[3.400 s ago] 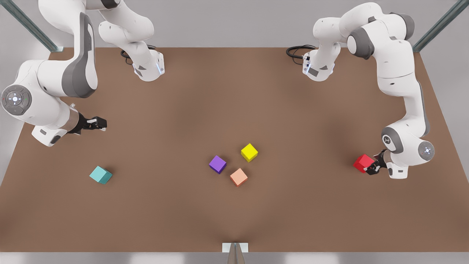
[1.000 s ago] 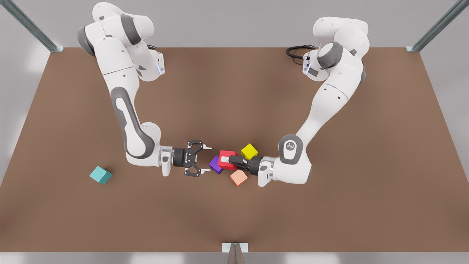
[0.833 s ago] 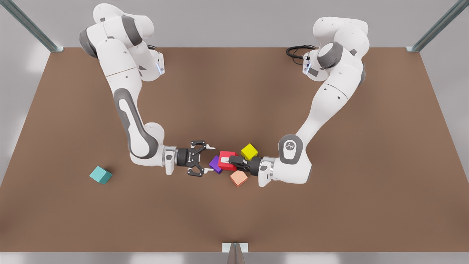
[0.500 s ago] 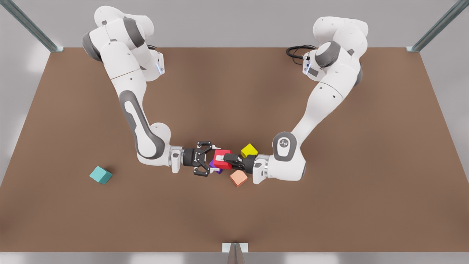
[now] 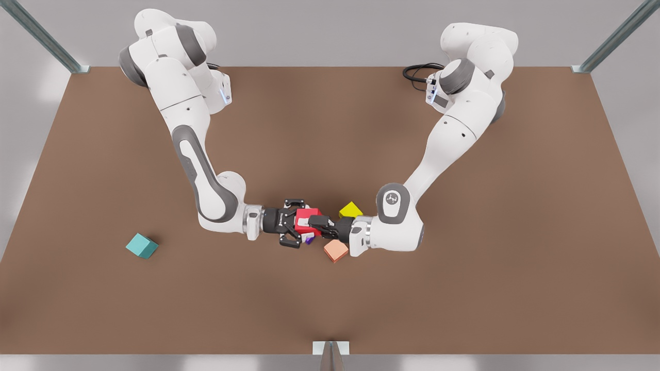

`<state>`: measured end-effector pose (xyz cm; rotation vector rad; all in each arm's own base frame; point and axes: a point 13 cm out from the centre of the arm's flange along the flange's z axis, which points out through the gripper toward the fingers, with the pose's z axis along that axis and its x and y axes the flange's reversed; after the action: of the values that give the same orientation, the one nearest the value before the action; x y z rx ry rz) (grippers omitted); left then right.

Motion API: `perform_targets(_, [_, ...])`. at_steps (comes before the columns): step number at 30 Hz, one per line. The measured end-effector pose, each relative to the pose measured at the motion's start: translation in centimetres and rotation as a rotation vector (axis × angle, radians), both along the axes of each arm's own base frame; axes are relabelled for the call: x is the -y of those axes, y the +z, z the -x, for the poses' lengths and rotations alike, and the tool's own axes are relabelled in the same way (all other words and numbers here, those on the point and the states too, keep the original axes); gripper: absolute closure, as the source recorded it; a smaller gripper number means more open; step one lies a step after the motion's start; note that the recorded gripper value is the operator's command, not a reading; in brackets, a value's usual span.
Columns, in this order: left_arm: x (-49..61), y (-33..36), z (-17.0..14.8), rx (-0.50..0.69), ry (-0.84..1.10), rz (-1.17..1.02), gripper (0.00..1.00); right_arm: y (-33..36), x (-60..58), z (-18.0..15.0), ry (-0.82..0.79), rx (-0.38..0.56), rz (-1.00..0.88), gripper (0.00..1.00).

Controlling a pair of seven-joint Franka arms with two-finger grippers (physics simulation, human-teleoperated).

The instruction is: Pick up red wooden cube and pass to hand red wooden cube and place in blue wooden cube

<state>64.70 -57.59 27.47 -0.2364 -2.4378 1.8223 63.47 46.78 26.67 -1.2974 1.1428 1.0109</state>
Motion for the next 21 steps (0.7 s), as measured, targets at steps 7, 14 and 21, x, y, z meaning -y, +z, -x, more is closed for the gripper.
perform_targets(7, [0.1,0.1,0.1,0.003,-0.002,0.02,0.0,0.6,0.4,-0.7,-0.008,0.03,-0.003,0.37])
perform_targets(14, [-0.7,0.6,-0.6,0.014,0.005,0.032,0.0,0.6,2.6,-2.1,-0.033,0.047,0.003,0.36])
perform_targets(21, [-9.9,1.5,-5.8,0.004,0.054,0.06,0.0,0.5,6.7,-4.3,-0.066,0.072,0.024,0.36])
